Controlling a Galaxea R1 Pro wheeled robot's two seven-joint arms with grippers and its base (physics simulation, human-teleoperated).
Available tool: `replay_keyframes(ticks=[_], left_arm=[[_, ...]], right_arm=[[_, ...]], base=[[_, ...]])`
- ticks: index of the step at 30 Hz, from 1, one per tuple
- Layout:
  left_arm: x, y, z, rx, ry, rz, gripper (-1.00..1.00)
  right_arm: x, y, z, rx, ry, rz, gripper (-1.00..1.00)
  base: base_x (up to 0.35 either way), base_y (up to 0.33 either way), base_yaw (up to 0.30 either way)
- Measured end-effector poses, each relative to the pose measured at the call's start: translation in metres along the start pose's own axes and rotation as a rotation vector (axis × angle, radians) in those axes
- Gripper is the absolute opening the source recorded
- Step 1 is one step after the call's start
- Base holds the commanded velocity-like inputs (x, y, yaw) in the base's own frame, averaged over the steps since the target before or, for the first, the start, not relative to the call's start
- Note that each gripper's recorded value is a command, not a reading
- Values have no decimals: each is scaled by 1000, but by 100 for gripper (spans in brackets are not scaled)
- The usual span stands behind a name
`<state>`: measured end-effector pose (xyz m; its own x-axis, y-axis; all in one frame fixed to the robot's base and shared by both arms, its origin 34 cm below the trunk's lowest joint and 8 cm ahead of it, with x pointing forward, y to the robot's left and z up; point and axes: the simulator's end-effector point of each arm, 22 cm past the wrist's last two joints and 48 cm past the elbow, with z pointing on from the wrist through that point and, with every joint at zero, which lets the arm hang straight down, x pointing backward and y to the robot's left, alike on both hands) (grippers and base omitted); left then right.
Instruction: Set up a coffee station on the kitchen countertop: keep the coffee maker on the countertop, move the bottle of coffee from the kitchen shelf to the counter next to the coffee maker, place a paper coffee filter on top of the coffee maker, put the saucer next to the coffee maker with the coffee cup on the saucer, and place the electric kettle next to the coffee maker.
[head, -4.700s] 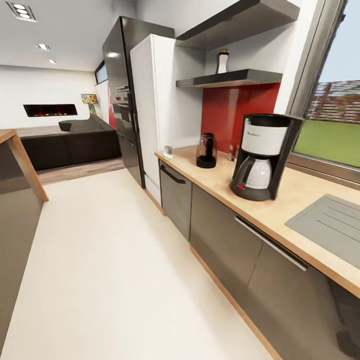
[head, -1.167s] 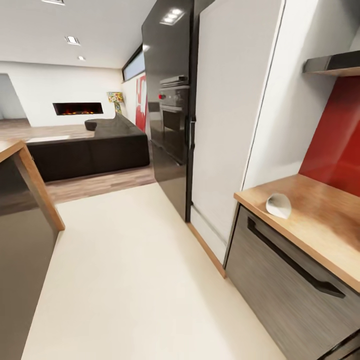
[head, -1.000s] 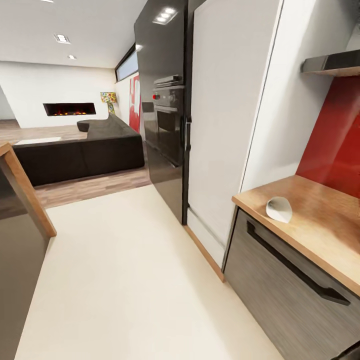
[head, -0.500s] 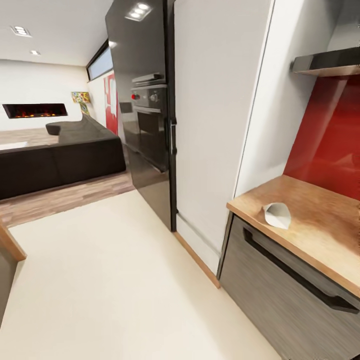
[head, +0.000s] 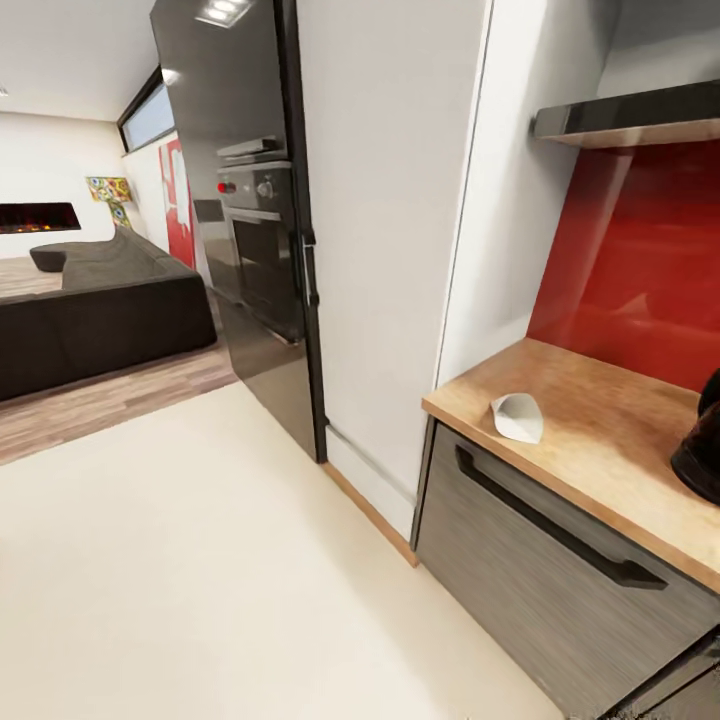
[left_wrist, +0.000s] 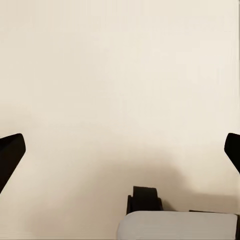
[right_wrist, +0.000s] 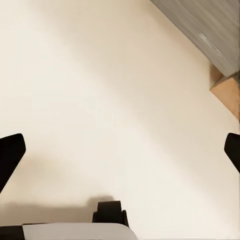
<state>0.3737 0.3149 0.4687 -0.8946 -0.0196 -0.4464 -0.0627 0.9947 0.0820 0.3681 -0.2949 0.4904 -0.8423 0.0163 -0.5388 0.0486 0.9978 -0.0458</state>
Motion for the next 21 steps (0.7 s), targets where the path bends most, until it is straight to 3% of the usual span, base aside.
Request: replay_keyframes(ticks=[7,21], left_arm=[[1,2,-3,-3,6,-1,100],[-14,32,-22,-40,0,-2,100]], right_arm=[[1,0,-3,1,6,0,100],[-9,2,-22,1,15,8,100]], base=[[0,0,-199],[0,0,-13]])
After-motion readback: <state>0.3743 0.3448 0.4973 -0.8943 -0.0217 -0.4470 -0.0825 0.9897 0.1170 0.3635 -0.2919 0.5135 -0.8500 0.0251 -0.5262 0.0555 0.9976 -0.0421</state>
